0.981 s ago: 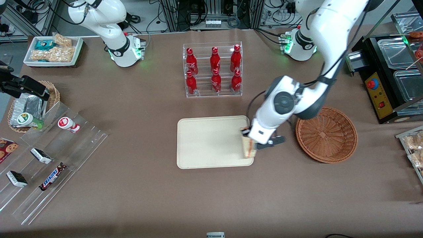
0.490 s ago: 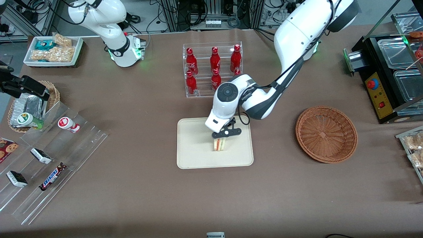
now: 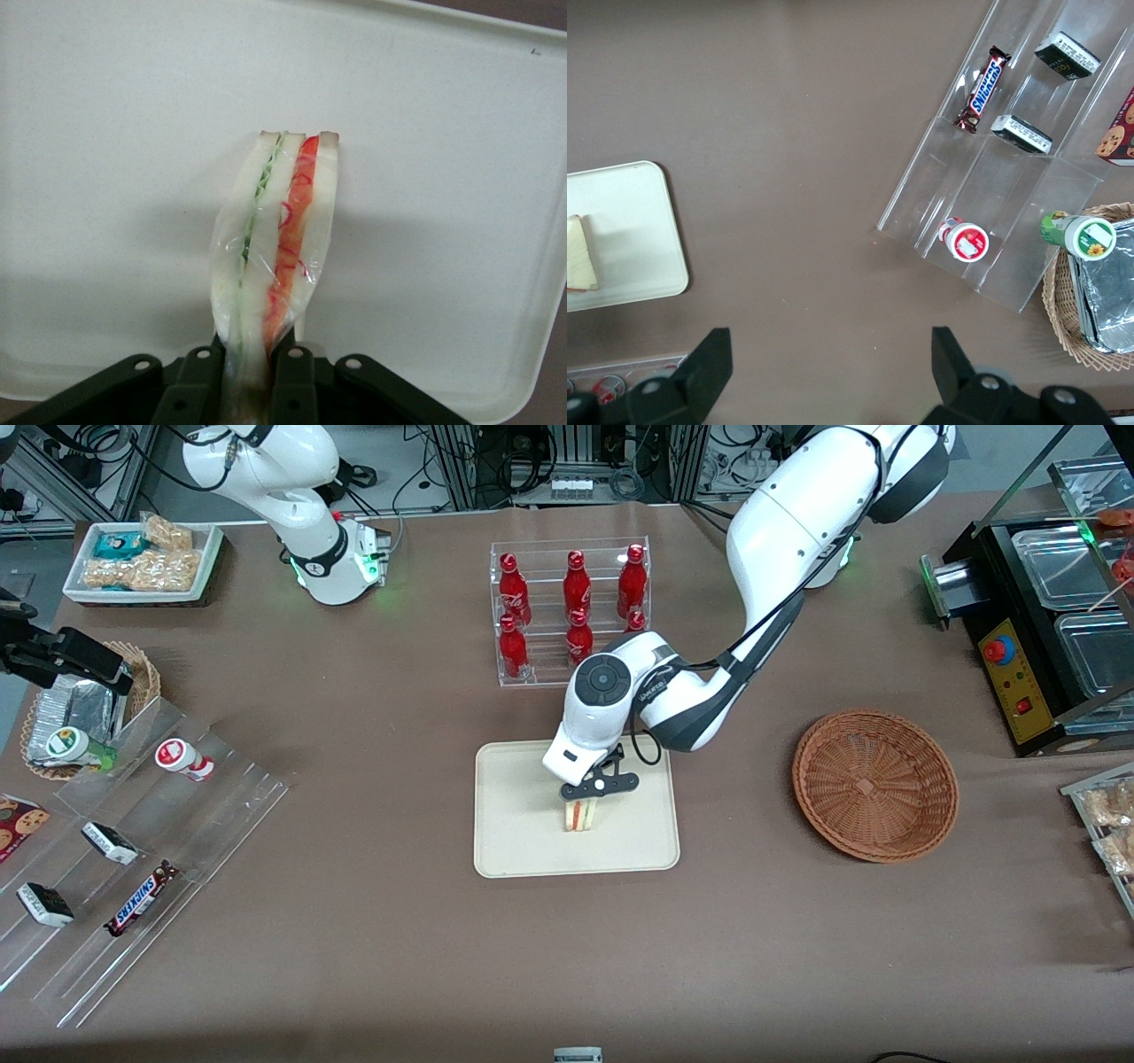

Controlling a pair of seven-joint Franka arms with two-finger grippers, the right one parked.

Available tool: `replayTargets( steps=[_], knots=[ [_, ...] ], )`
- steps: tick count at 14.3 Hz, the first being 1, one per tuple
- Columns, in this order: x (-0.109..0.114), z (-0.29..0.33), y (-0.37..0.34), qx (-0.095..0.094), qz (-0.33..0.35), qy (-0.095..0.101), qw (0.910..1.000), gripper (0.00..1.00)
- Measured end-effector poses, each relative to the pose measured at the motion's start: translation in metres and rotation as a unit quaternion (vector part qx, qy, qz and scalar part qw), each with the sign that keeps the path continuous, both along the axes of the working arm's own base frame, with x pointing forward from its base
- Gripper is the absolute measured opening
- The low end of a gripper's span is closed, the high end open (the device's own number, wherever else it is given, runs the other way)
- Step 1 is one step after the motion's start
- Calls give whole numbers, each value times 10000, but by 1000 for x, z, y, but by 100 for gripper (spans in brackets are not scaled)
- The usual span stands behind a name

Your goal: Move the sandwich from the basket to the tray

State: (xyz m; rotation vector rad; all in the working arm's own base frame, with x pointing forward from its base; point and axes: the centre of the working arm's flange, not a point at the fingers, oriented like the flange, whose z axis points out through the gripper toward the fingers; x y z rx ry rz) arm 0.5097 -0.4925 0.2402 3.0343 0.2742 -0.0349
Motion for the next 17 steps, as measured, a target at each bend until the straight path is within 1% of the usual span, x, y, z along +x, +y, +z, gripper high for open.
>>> replayTargets(
  steps=[2,4,5,7,8,9,10,12,13,15,17],
  knots=[
    [2,-1,0,-19,15,-5,10000,44],
    [15,22,-2,-127,85,-162,9998,64],
    [21,40,-1,-95,112,-214,9997,75],
    [27,85,5,23,153,-327,9993,93],
    [30,108,12,49,199,-418,9989,100],
    [33,128,21,106,256,-477,9985,100],
    [35,144,31,213,303,-483,9981,100],
    [37,160,52,487,383,-378,9974,100],
    [41,160,62,576,450,-325,9968,100],
    [57,158,91,652,661,-263,9953,100],
    [71,155,125,775,814,-190,9935,100]
  ],
)
